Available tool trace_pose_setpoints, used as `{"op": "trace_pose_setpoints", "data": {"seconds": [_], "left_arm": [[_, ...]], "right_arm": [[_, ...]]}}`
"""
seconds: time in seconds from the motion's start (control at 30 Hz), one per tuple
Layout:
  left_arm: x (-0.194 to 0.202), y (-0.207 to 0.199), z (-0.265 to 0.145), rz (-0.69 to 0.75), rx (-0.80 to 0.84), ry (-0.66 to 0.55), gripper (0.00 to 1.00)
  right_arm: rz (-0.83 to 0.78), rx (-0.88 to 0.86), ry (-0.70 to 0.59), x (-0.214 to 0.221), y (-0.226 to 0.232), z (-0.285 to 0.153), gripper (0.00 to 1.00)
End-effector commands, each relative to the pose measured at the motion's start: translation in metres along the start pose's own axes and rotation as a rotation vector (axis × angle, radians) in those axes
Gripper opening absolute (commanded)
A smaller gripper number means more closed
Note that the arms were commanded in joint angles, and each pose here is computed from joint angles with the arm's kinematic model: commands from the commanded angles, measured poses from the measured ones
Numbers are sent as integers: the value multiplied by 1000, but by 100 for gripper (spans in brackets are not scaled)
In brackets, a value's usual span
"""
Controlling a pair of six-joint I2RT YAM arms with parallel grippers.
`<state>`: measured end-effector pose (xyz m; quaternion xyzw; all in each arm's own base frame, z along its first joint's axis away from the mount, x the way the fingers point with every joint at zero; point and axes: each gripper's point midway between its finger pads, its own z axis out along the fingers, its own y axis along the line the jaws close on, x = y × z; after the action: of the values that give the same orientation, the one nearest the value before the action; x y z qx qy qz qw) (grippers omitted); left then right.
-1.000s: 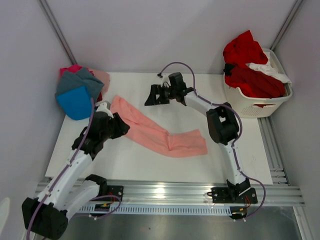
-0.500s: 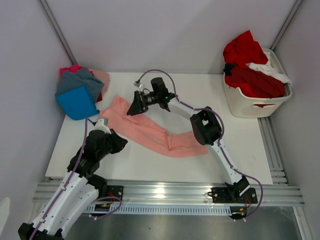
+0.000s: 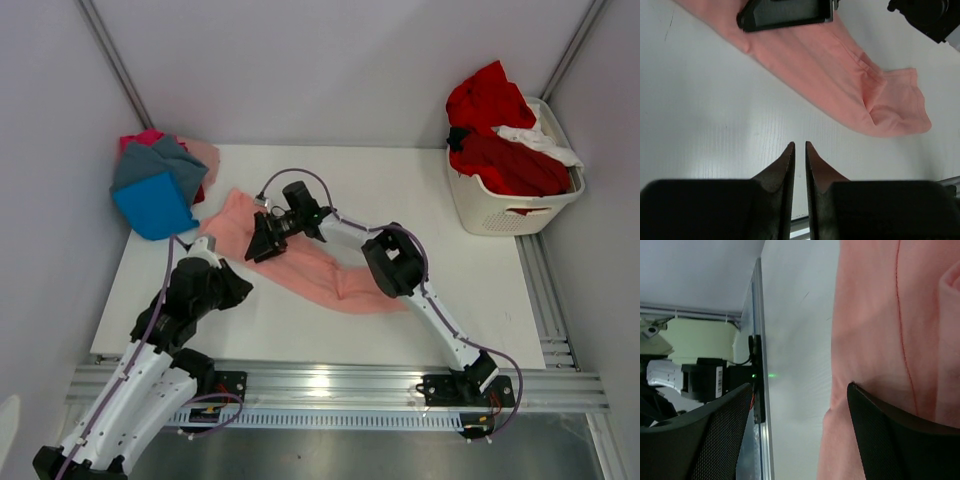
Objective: Fold and stack the t-shirts
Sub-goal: Rotate the tshirt 90 degrees
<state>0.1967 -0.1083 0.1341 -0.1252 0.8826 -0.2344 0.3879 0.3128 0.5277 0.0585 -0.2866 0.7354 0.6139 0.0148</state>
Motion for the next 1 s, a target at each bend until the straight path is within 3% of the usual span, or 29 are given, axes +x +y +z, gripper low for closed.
{"op": "trace_pose_setpoints", "data": {"seconds": [0.0, 0.4, 0.77, 0.9, 0.97], "left_arm": [[-11, -12, -8, 22, 28, -21, 16], [-19, -14, -6, 59, 16, -33, 19], [-18, -52, 13, 119, 183, 56, 21], [-24, -65, 16, 147, 235, 60, 21], [-31, -68, 21, 174, 225, 56, 21]], "right_arm": [[22, 204, -156, -37, -53, -30, 81], [143, 718, -446, -86, -152, -160, 80], [283, 883, -675, -104, -193, -307, 80], [265, 853, -702, -104, -189, -333, 82], [182, 846, -725, -116, -166, -342, 85]]}}
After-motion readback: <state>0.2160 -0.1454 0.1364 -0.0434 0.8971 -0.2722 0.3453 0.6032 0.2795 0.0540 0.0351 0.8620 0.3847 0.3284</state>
